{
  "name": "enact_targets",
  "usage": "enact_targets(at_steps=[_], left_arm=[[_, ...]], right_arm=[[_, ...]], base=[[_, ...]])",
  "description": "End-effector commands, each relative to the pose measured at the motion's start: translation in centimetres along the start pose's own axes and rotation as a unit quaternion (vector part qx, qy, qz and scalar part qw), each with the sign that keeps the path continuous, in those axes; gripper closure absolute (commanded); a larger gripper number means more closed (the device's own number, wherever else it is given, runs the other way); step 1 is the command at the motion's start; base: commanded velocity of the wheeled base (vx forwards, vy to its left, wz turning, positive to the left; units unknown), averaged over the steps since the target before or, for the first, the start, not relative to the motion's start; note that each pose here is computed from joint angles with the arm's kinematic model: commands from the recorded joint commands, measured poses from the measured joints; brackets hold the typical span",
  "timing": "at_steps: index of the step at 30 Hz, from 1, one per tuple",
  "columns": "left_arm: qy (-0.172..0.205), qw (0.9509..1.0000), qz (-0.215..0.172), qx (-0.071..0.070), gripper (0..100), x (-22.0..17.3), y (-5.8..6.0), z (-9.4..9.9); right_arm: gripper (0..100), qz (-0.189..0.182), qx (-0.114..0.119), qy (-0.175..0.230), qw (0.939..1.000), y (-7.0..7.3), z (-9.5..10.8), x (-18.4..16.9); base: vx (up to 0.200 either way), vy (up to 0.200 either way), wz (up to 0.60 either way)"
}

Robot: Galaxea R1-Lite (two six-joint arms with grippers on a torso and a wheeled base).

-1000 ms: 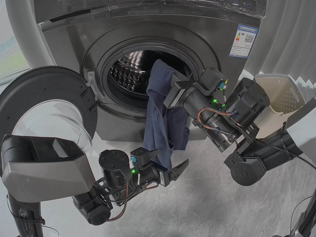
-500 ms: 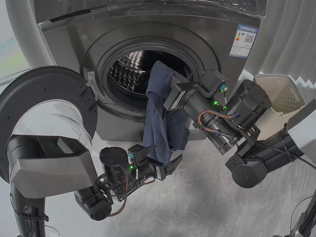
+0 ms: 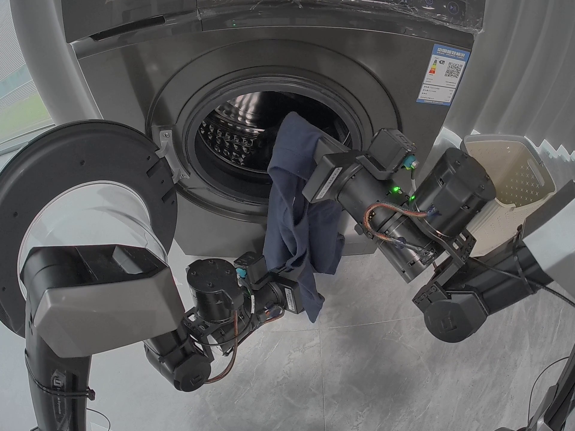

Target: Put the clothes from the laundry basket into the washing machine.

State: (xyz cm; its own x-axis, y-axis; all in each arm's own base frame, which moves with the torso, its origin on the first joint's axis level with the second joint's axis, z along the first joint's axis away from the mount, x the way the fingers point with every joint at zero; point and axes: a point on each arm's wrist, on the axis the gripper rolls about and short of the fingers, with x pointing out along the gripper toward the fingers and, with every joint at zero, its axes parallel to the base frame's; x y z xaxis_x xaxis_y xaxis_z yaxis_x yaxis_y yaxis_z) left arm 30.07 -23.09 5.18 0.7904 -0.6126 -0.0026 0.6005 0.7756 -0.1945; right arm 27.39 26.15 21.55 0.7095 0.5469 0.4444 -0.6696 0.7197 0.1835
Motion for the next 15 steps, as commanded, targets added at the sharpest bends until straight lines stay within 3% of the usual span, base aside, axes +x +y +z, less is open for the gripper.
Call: enact_targets(at_steps=[1,7,11,15], left_arm=[[-0.030,0.9996,-0.003,0.000,100,-1.4,-0.5,2.9],[-0.067,0.9976,-0.014,0.000,100,-7.3,-1.5,8.1],[-0.068,0.9977,-0.001,0.002,100,-11.3,-0.7,9.4],[-0.066,0.9976,0.018,0.006,100,-13.2,1.0,9.8]], right_arm=[[100,-0.009,-0.004,0.002,1.0000,-0.8,0.1,-0.2],[100,-0.031,-0.017,0.011,0.9993,-3.1,0.4,-1.5],[100,-0.035,-0.017,0.006,0.9992,-3.7,1.2,-2.8],[100,-0.035,-0.006,0.005,0.9993,-4.0,1.9,-4.1]], base=[[0.000,0.000,0.00],[0.000,0.000,0.00],[0.000,0.000,0.00],[0.000,0.000,0.00]])
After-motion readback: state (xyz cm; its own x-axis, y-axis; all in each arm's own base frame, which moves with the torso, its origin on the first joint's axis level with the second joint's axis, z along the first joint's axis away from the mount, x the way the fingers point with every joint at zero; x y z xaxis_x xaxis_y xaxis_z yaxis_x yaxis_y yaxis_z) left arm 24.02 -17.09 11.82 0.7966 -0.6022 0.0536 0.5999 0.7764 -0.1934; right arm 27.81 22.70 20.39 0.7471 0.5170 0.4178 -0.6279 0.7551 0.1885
